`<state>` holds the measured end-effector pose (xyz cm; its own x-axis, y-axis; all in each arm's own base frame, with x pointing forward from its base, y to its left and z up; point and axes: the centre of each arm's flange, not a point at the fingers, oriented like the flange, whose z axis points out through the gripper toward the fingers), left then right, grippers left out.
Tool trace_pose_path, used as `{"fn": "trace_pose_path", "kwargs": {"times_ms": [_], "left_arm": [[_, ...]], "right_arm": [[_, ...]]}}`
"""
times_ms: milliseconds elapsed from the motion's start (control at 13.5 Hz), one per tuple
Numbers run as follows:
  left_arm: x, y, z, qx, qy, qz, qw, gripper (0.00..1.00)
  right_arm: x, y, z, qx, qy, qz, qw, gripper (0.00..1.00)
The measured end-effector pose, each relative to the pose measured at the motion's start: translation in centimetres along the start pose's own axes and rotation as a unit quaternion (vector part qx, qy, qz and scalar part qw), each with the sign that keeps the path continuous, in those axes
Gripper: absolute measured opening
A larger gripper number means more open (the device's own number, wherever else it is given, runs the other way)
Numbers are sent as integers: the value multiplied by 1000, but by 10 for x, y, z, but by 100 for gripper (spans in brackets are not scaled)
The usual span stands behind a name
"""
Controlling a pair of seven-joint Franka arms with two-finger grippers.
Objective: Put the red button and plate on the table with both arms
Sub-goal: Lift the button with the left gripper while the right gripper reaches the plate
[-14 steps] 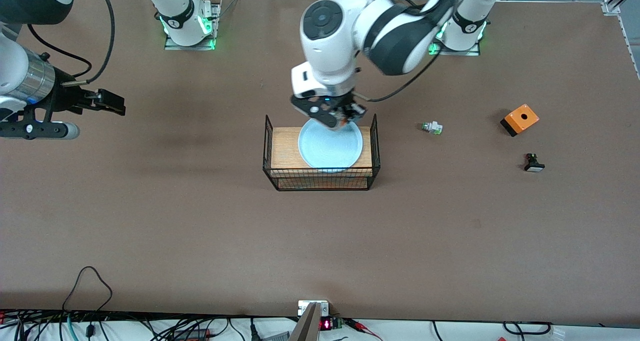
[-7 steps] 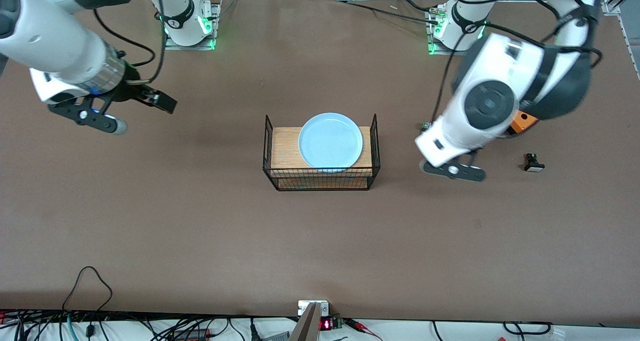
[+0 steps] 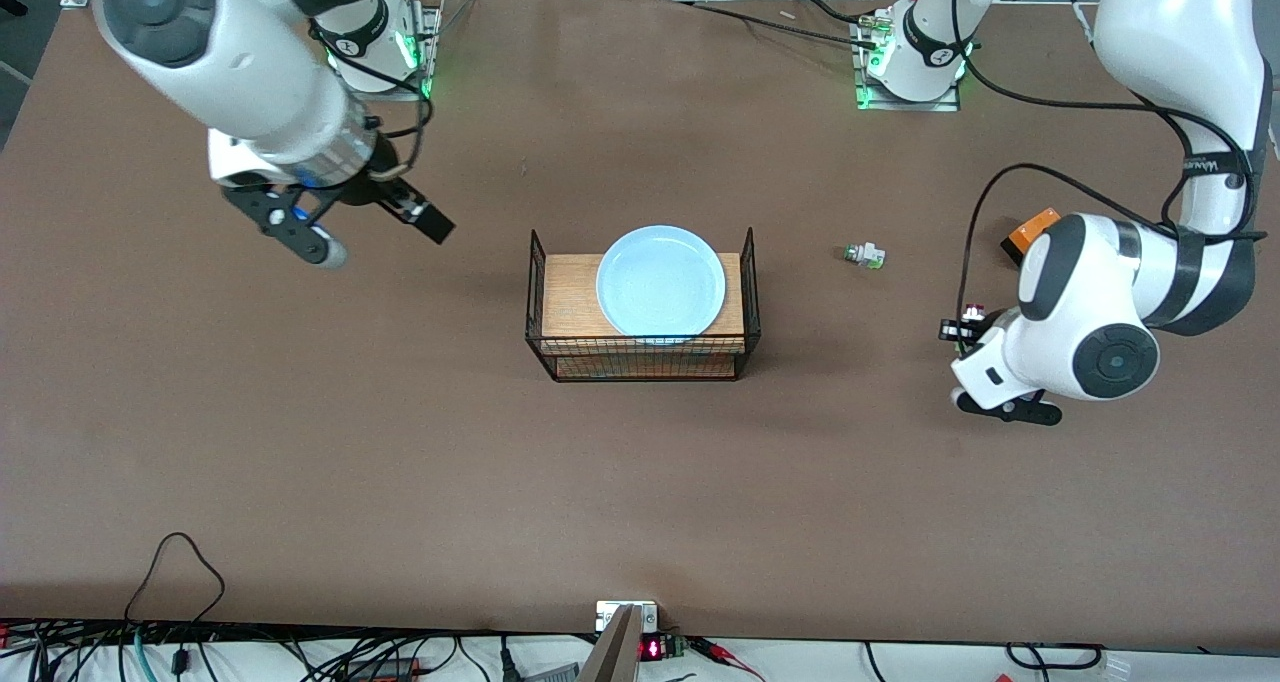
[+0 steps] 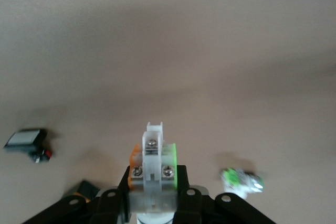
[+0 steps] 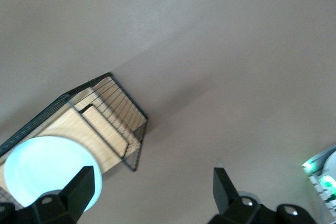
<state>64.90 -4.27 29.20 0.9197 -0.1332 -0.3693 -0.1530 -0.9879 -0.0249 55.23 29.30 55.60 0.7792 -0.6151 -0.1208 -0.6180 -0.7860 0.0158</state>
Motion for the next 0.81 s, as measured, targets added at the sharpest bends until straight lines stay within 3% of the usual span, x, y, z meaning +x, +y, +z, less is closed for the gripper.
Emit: {"fn": "trace_pose_path", "kwargs": {"times_ms": [296, 444, 593, 815], "left_arm": [[9, -34, 67, -4, 32, 17, 999, 34], [14, -48, 95, -14, 34, 20, 999, 34], [19, -54, 113, -20, 34, 19, 999, 34], [20, -55, 111, -21, 34, 25, 999, 61]], "right_arm": [[-18, -35, 32, 15, 7, 51, 999, 100], [-34, -54, 56, 12, 7, 46, 999, 100], [-48, -74, 75, 29, 13, 44, 999, 100], [-61, -92, 95, 44, 16, 81, 996, 100]]}}
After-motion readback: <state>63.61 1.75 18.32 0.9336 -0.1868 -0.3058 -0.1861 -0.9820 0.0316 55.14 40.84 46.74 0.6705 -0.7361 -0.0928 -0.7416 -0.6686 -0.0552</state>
